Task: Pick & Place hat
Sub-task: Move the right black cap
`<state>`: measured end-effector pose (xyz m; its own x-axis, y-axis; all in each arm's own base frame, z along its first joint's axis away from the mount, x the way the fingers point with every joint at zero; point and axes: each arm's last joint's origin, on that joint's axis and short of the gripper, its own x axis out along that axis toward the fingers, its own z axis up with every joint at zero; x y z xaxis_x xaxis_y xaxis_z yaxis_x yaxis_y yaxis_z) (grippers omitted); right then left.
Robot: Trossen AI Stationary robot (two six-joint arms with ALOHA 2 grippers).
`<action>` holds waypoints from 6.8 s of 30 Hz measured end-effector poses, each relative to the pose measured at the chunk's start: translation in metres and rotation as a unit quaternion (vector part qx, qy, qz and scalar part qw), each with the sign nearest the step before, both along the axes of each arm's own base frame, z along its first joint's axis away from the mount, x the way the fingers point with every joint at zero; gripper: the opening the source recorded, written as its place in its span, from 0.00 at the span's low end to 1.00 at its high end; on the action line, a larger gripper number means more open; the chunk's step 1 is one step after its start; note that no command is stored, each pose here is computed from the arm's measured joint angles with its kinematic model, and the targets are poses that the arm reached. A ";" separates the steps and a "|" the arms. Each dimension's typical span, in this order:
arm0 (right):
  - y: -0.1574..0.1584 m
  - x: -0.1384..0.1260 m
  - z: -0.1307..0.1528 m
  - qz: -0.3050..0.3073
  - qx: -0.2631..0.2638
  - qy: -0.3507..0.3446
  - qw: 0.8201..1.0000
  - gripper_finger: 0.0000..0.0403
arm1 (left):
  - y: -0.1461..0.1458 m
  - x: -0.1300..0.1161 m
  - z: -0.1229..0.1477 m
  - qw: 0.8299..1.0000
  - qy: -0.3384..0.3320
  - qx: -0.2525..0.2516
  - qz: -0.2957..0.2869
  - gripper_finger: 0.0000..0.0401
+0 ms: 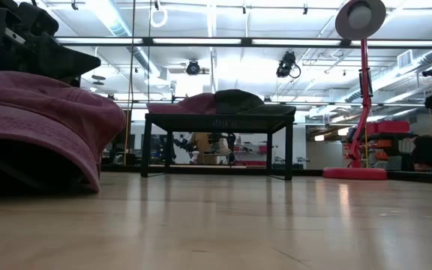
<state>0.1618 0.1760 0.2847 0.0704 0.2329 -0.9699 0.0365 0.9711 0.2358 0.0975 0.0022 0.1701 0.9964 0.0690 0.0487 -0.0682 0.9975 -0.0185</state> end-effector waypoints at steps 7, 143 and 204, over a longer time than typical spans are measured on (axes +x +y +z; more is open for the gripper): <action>0.011 -0.015 0.001 -0.075 0.004 0.028 0.997 0.39 | 0.000 0.000 0.000 1.000 0.000 0.000 0.000 0.05; 0.009 -0.066 -0.044 -0.146 0.073 0.050 0.985 0.00 | 0.000 0.000 0.000 1.000 0.000 0.000 0.000 0.05; -0.056 -0.043 -0.039 -0.277 0.034 -0.011 0.960 0.68 | 0.000 0.000 0.000 1.000 0.000 0.000 0.000 0.05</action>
<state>0.1185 0.1200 0.2461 0.2225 0.2171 -0.9505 0.5370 0.7864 0.3053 0.0975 0.0022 0.1701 0.9964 0.0689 0.0485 -0.0681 0.9975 -0.0183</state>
